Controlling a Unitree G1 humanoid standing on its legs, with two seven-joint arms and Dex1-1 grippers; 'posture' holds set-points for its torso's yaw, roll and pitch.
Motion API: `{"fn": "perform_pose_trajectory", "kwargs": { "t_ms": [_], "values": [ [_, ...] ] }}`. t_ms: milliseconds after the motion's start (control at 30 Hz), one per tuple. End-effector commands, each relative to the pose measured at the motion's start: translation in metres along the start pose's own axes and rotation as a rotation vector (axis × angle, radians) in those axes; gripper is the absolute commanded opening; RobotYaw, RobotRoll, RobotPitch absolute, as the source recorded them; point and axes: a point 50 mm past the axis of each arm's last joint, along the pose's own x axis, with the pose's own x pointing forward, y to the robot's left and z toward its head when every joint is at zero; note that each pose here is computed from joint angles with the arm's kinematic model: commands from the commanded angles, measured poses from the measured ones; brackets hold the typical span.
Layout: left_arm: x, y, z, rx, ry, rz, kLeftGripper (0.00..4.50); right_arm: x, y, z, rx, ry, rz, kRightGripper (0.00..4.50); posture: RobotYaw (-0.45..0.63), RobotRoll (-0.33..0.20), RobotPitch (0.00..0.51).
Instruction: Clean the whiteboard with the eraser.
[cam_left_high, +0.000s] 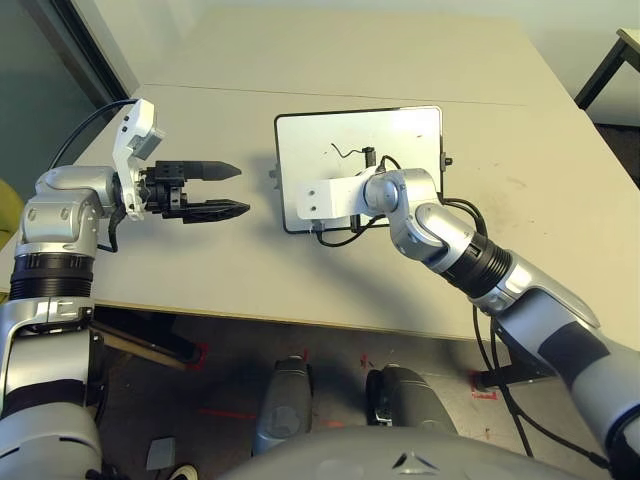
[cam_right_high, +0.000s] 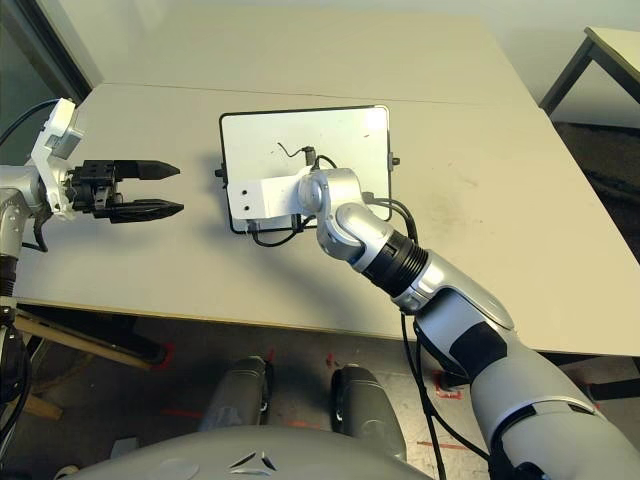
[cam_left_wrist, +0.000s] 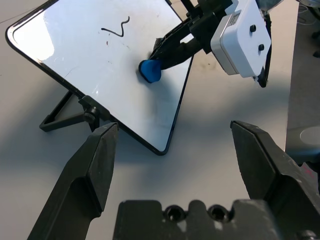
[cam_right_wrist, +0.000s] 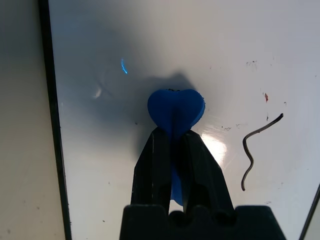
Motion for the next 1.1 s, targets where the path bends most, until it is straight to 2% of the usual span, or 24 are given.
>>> {"fn": "perform_pose_trajectory", "kwargs": {
  "t_ms": [33,333,833,1100],
  "values": [
    [0.002,-0.001,0.001,0.009,0.006,-0.007,4.5,0.0,0.005,-0.02,0.016,0.07,0.038,0.05,0.3,0.0,0.075],
    [0.003,0.0,0.002,0.011,0.005,-0.013,4.5,-0.01,-0.003,-0.031,0.019,0.092,0.034,0.05,0.29,0.0,0.076],
    [0.002,-0.001,0.001,0.01,0.008,-0.012,4.5,-0.005,-0.002,-0.009,0.005,0.032,0.042,0.04,0.3,0.0,0.079],
    [0.003,-0.001,0.002,0.015,0.001,-0.013,4.5,0.0,-0.013,-0.002,0.002,0.018,0.015,0.04,0.31,0.0,0.077]
  ]
}}
